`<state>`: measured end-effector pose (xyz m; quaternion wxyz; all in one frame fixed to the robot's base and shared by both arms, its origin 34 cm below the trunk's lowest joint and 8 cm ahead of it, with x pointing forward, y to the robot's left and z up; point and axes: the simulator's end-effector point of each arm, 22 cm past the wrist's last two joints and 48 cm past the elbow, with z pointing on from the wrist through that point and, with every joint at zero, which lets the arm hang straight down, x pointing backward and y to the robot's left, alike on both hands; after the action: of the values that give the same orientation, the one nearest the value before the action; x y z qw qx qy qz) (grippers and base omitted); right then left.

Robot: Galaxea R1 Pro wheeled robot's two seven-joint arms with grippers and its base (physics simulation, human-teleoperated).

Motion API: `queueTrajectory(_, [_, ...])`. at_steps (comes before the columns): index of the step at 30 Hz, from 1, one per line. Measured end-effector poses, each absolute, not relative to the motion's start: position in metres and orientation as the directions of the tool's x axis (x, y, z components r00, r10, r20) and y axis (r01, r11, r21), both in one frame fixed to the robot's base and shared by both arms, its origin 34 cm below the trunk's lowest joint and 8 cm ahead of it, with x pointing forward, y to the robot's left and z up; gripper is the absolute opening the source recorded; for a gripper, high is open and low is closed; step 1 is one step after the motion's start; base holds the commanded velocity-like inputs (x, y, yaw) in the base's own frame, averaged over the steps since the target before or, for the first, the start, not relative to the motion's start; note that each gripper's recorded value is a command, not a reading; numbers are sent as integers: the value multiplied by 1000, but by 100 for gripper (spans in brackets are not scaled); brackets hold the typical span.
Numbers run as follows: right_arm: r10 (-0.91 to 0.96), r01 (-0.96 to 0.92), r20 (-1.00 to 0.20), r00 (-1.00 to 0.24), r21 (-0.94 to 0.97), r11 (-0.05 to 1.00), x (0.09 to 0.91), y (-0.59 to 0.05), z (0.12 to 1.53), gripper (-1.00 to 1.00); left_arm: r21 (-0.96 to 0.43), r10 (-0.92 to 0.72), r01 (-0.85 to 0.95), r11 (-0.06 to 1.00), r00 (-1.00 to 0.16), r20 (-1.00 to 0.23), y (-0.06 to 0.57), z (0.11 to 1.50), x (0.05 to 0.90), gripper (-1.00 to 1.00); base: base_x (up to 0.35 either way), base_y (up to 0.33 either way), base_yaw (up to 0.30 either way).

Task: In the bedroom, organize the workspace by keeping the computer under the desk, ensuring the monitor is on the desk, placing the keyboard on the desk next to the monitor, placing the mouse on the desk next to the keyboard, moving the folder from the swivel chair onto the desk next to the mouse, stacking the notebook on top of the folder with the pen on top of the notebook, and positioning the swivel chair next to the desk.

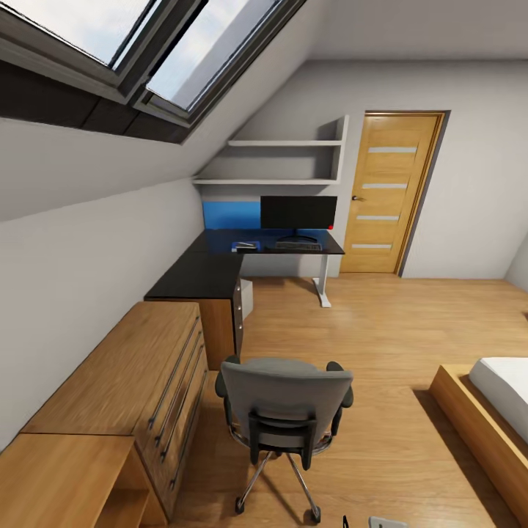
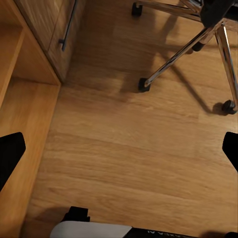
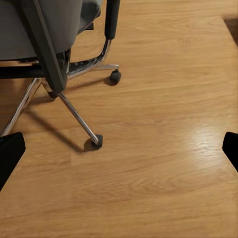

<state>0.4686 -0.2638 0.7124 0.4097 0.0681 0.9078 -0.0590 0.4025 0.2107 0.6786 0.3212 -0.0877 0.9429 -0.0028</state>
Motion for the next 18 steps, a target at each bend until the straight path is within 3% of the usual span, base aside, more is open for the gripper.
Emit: queueTrajectory(18, [73, 173, -752, -655, -55, 983, 476, -267, 700, 100, -59, -168, -166, 984, -779, -604, 213, 666, 409, 100, 0, 0, 0])
